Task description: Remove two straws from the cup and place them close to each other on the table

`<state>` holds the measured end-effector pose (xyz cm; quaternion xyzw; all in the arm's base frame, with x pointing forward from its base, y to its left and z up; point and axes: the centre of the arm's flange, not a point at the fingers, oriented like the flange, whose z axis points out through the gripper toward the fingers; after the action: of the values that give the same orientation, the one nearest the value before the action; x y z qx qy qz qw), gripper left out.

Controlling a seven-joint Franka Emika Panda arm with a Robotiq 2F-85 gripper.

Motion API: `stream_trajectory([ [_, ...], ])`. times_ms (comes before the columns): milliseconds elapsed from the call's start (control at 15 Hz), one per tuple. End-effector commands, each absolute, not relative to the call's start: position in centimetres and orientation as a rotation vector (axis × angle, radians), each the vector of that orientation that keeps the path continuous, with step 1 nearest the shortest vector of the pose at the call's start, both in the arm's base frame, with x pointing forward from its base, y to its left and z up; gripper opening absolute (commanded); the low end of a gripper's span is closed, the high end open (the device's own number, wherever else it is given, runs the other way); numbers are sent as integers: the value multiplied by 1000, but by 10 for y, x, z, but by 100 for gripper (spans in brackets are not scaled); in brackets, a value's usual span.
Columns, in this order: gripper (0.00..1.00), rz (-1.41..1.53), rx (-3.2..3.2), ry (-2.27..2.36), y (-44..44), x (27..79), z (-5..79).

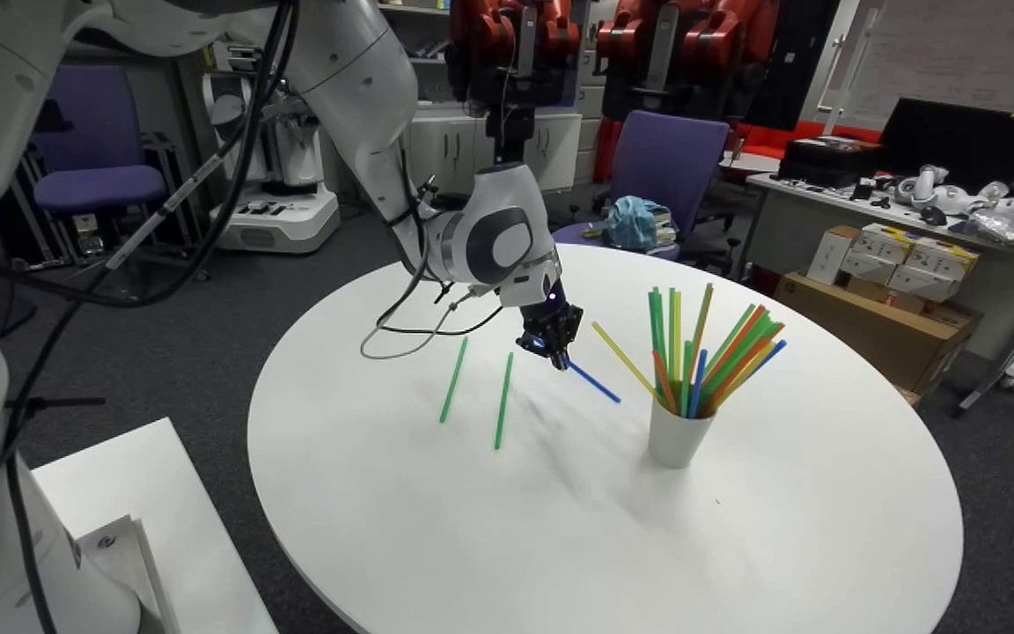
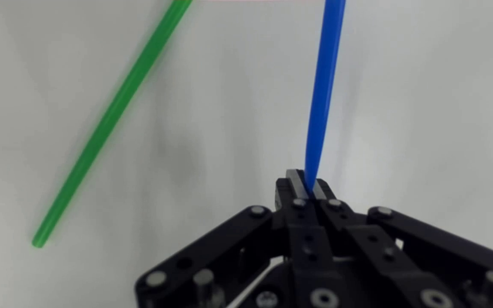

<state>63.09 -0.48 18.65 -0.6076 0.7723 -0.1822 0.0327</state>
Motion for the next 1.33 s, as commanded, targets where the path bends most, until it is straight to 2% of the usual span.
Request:
stream_trajectory([
  [0, 0, -451, -1644, 2549, -6, 595, 202],
  [400, 0, -97, -1447, 2687, -6, 582, 194],
  [933, 0, -193, -1020, 2836, -29, 587, 193],
  [1000, 4, -192, -1014, 2837, -28, 586, 192],
  [1067, 29, -183, -1045, 2830, -26, 585, 191],
  [1200, 30, -183, -1088, 2822, -23, 584, 190],
  [1267, 38, -179, -1113, 2817, -21, 583, 190],
])
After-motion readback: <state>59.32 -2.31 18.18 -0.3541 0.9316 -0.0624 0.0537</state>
